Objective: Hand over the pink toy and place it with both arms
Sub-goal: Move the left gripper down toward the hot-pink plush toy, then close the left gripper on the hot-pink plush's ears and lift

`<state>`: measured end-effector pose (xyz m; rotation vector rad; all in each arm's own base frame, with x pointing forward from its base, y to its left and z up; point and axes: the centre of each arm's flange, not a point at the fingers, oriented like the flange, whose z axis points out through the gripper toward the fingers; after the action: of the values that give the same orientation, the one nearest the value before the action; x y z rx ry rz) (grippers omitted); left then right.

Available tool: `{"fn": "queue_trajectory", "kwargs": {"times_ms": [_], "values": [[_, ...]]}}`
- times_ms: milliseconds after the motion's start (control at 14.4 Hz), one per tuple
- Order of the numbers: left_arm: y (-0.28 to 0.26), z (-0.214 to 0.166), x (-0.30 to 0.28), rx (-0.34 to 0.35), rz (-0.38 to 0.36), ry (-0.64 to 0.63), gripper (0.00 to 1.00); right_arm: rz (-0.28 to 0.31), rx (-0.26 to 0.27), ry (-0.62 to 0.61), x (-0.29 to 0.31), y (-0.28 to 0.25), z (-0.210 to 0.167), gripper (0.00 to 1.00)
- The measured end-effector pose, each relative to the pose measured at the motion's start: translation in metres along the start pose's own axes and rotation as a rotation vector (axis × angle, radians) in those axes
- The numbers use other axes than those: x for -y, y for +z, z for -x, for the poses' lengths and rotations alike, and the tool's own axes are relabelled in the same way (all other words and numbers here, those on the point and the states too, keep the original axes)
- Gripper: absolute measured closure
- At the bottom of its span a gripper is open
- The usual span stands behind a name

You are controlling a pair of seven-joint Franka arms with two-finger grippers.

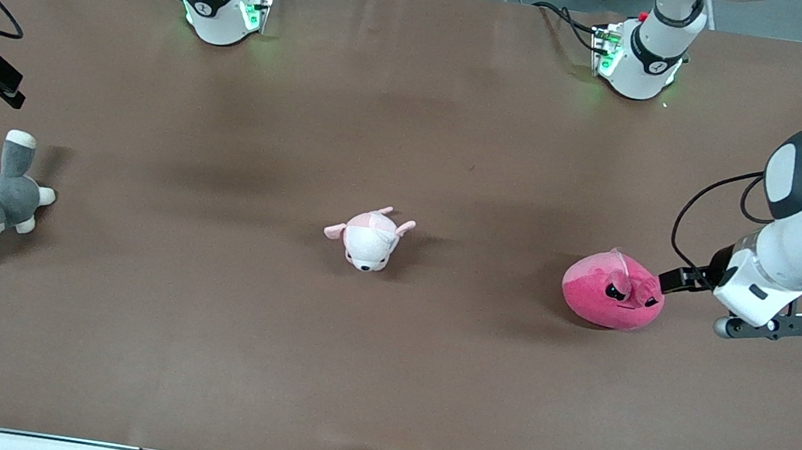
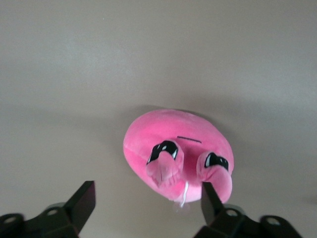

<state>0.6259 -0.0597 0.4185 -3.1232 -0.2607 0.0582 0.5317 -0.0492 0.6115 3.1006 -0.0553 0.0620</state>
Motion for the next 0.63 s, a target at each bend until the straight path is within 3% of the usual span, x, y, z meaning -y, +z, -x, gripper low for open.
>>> {"fn": "queue_trajectory", "kwargs": {"times_ms": [626], "values": [[0.045, -0.010, -0.003, 0.012, 0.002, -0.025, 0.28, 0.000, 0.002, 0.000, 0.000, 0.001, 0.000, 0.00]]}}
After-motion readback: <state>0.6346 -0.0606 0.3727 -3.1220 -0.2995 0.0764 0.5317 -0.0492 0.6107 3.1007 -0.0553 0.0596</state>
